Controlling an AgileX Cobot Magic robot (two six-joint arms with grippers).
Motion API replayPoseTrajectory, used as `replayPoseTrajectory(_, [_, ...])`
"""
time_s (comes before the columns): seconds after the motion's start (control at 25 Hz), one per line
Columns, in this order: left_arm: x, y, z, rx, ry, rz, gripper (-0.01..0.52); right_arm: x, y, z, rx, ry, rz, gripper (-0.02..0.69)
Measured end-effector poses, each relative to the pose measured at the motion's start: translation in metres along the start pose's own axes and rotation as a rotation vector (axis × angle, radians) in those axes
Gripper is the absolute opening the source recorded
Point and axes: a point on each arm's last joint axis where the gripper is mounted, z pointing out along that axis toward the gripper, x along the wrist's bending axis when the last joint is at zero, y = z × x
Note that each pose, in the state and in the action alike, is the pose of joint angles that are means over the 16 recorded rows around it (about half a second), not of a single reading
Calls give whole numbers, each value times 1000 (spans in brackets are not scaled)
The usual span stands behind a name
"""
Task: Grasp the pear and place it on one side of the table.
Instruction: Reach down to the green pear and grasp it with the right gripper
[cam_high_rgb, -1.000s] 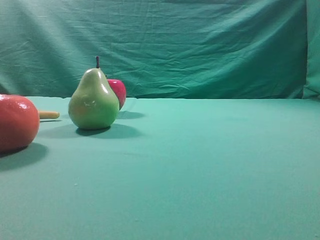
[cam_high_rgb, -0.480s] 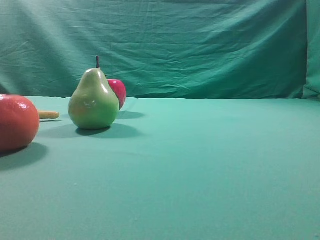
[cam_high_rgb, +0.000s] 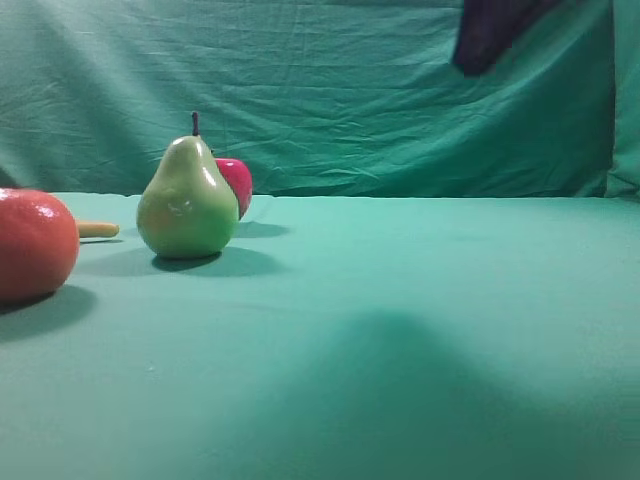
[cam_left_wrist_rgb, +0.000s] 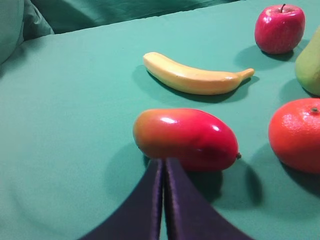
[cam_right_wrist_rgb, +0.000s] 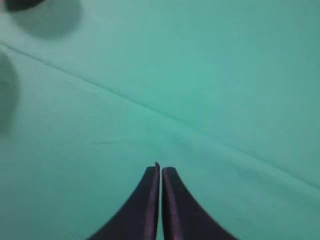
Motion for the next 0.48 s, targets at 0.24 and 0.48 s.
replayPoseTrajectory(0.24, [0, 0, 0, 0, 0, 0, 0, 40, 33, 21, 73, 133, -102, 0])
replayPoseTrajectory(0.48, [0, 0, 0, 0, 0, 0, 0, 73, 58, 43, 94, 296, -216, 87])
